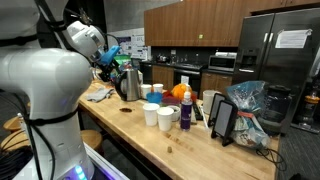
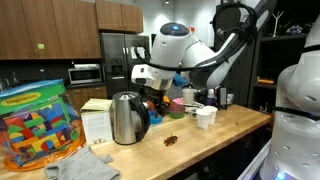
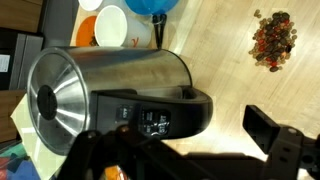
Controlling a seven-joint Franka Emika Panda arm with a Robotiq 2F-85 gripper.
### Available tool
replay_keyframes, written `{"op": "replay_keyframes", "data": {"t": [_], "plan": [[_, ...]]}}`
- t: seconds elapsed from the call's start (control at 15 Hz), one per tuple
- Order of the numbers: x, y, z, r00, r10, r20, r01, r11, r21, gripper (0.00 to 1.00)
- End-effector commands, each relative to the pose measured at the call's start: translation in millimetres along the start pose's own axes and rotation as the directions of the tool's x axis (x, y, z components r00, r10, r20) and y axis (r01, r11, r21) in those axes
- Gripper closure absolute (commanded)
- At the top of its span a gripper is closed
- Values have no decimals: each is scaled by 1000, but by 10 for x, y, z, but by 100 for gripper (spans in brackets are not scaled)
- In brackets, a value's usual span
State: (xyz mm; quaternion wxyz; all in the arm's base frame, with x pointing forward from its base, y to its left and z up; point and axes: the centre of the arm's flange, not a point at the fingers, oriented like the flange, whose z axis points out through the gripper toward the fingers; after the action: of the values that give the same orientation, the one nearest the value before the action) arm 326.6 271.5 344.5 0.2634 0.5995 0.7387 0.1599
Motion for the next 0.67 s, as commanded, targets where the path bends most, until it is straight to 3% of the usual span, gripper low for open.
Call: {"op": "replay_keyframes", "data": {"t": [0.0,0.6], "plan": [[-5,67,62,999,-33,11,33,999,-8,0],[12,105,106,999,-54,0,54,999,1,0]]}}
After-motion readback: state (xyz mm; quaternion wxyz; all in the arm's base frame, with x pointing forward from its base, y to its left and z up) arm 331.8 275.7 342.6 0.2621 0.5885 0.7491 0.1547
